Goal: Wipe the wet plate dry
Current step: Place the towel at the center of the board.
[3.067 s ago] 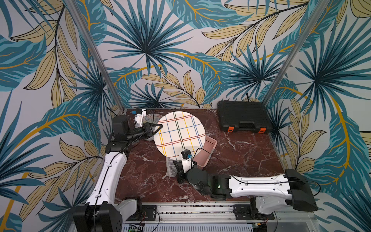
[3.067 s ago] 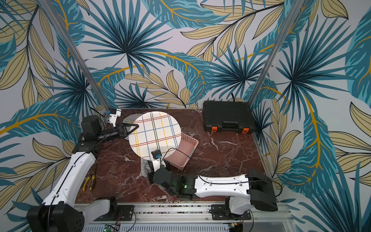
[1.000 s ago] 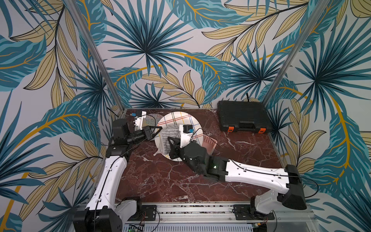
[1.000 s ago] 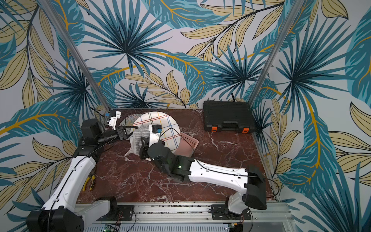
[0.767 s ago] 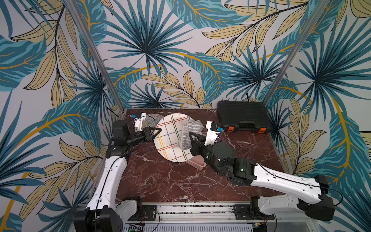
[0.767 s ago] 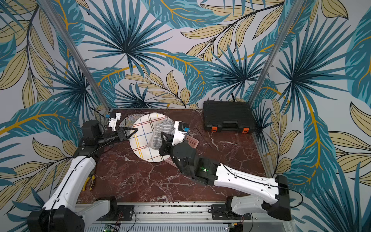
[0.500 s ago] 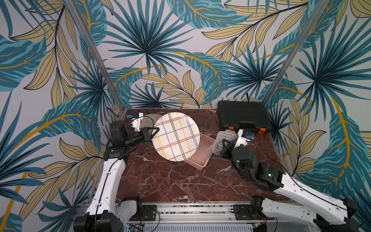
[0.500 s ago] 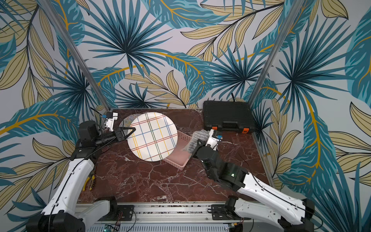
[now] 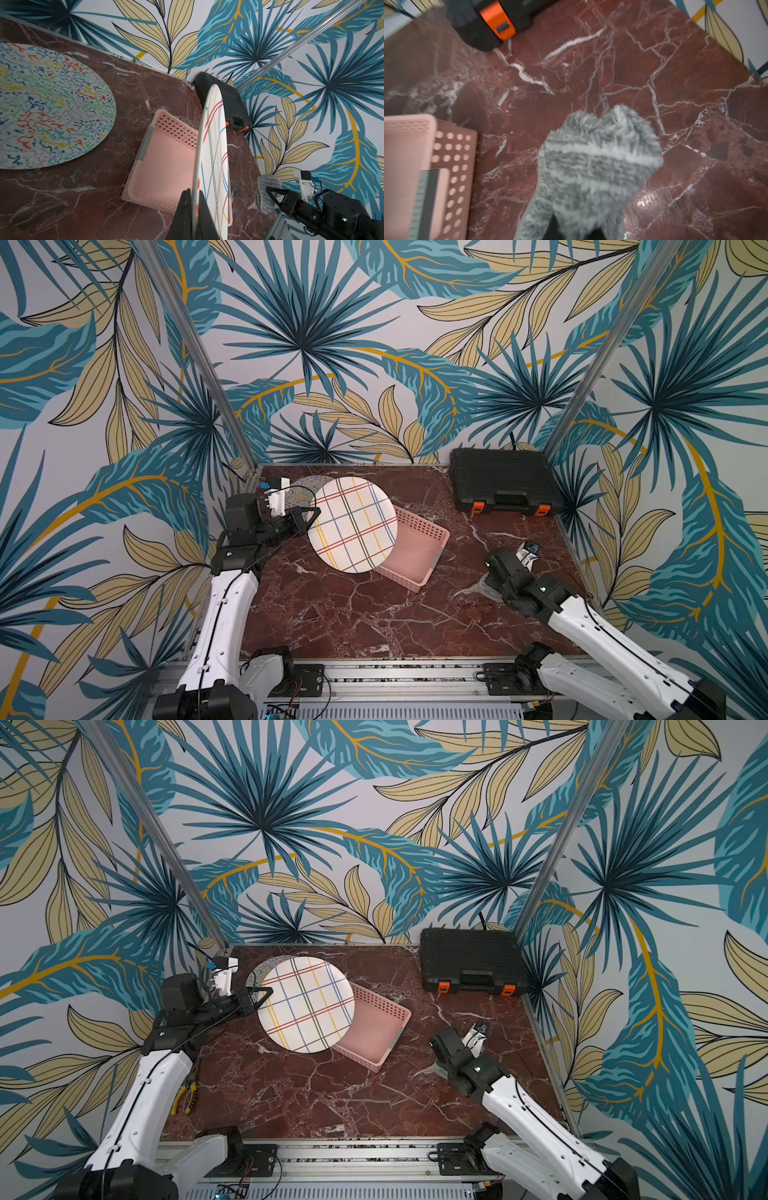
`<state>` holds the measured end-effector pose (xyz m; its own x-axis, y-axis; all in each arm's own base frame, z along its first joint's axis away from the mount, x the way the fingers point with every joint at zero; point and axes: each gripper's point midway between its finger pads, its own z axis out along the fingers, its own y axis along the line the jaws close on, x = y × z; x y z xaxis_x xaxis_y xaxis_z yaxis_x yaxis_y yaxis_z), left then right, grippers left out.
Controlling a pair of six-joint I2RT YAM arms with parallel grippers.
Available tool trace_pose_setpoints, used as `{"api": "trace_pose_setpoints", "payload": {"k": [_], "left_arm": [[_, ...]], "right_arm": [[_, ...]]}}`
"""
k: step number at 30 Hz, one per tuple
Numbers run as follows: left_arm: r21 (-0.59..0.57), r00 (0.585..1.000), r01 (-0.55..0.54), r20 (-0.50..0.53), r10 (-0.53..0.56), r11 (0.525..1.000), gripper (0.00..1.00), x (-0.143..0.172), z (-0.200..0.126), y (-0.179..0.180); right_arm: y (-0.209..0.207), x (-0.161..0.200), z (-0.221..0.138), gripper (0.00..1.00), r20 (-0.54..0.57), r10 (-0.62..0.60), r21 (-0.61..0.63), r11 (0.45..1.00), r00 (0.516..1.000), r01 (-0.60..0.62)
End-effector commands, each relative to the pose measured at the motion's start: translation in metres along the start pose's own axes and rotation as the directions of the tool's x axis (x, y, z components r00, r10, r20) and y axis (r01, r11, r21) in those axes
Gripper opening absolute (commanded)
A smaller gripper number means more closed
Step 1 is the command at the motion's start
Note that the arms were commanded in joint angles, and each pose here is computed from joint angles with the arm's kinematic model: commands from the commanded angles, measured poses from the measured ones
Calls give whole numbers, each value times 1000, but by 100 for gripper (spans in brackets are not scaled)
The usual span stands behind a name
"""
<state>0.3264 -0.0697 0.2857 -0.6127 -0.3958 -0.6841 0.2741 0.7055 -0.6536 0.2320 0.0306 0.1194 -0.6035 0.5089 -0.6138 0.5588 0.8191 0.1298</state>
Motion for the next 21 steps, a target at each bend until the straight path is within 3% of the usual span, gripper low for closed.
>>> {"api": "trace_pose_setpoints", "payload": {"k": [1, 6, 10, 15, 21], "left_arm": [[-34, 995, -68, 66, 70, 997, 0, -22, -12, -8], [-76, 995, -71, 70, 76, 995, 0, -26, -11, 1], [-122, 993, -79, 78, 88, 989, 0, -35, -7, 12], [-220, 984, -62, 148, 96, 973, 0, -58, -3, 33], [-309, 965, -21, 243, 100, 951, 0, -90, 8, 61]], "right_arm": [[11, 17, 18, 33, -90, -35, -21, 999, 995, 33], [13, 14, 25, 67, -98, -55, -8, 998, 994, 54], [7, -7, 7, 91, -31, -59, -9, 998, 998, 59], [7, -32, -20, 94, 51, -84, -56, 995, 995, 87], [16, -28, -19, 93, 33, -111, -101, 988, 993, 114]]}}
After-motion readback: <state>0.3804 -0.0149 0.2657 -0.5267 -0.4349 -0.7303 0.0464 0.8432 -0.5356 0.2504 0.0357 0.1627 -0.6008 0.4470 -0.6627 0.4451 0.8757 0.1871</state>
